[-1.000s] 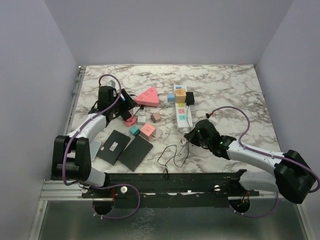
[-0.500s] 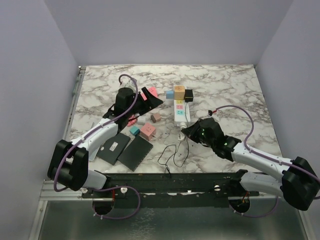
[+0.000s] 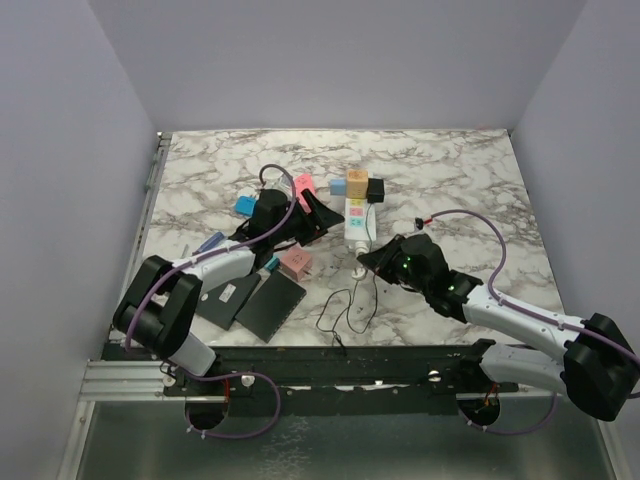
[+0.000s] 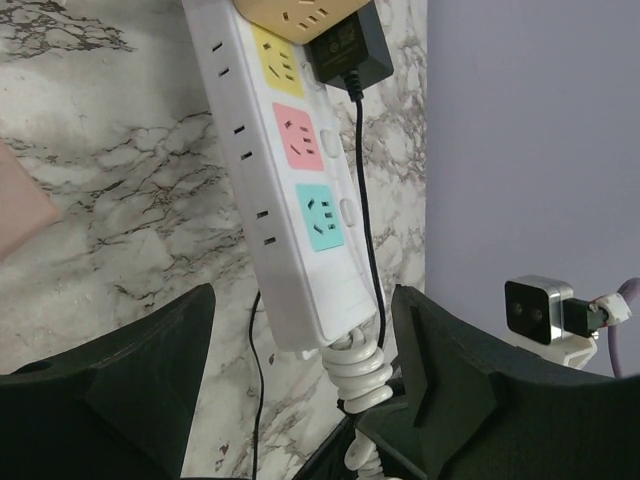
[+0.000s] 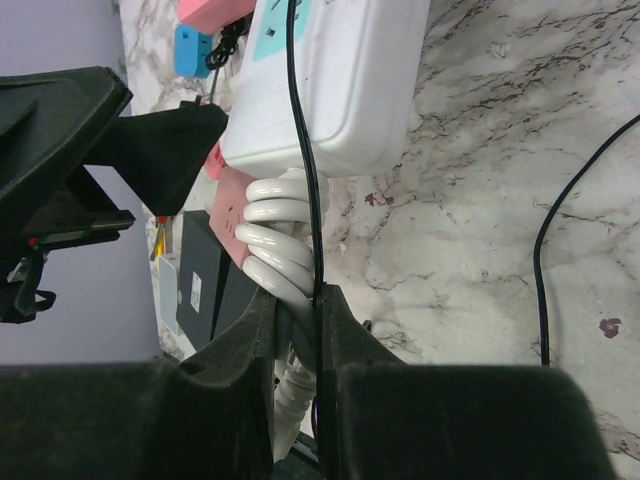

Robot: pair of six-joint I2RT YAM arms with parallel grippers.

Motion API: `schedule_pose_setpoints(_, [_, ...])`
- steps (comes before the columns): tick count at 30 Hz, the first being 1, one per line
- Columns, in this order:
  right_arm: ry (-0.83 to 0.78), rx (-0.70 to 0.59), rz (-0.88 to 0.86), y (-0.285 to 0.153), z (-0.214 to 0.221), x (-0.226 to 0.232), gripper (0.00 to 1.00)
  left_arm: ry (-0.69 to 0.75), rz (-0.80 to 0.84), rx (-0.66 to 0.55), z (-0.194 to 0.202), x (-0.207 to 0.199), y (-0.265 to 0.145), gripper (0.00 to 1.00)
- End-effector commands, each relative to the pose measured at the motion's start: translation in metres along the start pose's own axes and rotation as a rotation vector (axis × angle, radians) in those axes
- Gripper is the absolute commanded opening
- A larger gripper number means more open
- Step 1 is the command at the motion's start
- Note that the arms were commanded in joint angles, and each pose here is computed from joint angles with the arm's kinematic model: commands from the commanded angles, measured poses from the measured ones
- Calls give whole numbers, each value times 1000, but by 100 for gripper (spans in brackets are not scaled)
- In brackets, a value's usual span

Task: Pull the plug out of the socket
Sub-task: Remove the plug from the socket.

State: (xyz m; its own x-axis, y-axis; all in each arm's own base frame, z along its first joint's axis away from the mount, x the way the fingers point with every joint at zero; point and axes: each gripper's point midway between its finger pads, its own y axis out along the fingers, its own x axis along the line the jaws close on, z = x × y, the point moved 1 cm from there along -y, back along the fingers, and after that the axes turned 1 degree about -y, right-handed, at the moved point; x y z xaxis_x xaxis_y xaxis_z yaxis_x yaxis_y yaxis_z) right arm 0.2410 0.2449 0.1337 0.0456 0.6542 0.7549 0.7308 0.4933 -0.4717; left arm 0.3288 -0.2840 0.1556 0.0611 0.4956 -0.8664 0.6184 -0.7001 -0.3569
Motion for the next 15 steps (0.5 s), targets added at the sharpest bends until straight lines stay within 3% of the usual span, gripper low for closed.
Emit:
schedule_pose_setpoints(1, [32,-29,-170,-6,-16,50,0,-34,39,33,15,1,12,75])
schedule_pose_setpoints(10, [25,-17,-193,-6,-15,54,0,-33,55,79,31,-4,35,74])
schedule_pose_setpoints(13, [16,-15,-195,-6,-14,54,0,-43,75,89,34,-7,40,65])
schedule_pose_setpoints(15, [10,-14,-189,-5,-14,53,0,-46,91,90,33,-11,42,51])
